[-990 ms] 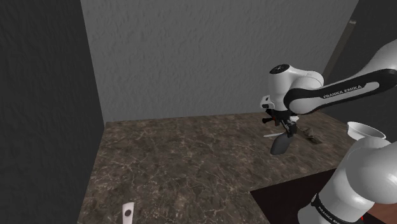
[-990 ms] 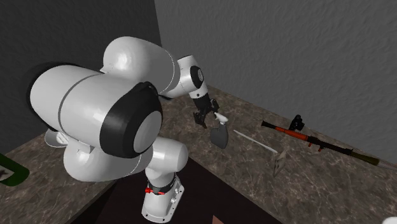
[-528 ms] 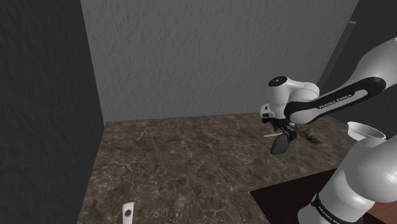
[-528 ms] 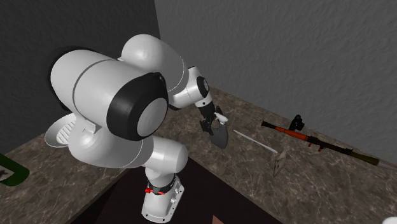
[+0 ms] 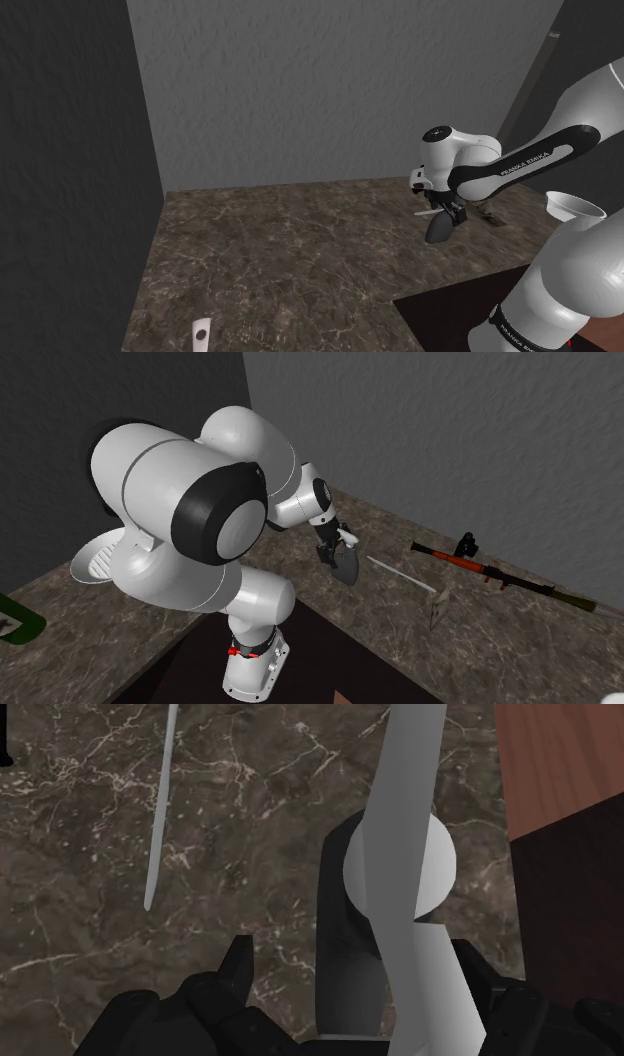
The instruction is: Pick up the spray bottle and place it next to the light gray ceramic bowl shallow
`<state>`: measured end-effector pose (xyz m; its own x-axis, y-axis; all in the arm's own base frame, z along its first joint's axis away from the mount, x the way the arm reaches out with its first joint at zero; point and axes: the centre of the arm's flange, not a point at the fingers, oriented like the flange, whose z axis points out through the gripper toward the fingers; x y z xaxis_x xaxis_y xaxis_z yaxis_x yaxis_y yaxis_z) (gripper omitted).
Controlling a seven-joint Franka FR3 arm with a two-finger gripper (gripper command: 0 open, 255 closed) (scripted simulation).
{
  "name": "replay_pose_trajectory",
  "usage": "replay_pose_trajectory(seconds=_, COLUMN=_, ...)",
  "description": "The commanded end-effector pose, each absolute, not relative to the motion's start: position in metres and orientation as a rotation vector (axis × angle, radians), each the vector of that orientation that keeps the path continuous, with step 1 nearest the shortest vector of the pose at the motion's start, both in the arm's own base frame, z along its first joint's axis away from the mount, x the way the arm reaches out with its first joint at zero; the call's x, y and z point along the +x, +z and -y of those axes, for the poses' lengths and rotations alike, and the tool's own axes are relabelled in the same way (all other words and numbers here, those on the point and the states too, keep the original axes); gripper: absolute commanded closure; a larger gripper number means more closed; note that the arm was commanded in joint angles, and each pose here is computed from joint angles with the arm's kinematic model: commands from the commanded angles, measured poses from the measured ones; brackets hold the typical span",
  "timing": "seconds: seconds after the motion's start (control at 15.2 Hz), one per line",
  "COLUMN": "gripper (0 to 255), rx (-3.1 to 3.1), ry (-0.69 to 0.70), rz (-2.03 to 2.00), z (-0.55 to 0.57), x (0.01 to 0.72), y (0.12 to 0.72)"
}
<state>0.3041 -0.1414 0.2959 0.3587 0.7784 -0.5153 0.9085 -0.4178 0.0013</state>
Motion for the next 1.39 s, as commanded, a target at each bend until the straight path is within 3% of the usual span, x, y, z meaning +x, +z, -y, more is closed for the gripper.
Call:
replay_pose_trajectory(seconds=0.0, gripper=0, rx=2.338, ry=-0.648, rz=-1.498, z=0.142, x=0.304, y=0.296)
replay_pose_trajectory(seconds=0.07, gripper=0, rx=2.338, ry=-0.648, rz=-1.498, z=0.141, x=0.304, y=0.296)
replay_pose_trajectory(seconds=0.13, gripper=255, rx=2.338, ry=-0.648, rz=-1.498, z=0.141, x=0.304, y=0.296)
replay_pose_trajectory(seconds=0.73, gripper=255, rx=2.338, ry=-0.648, rz=-1.498, z=0.142, x=0.304, y=0.296)
replay_pose_trajectory(seconds=1.32, gripper=255, rx=2.338, ry=-0.648, rz=-1.498, z=0.142, x=0.304, y=0.343)
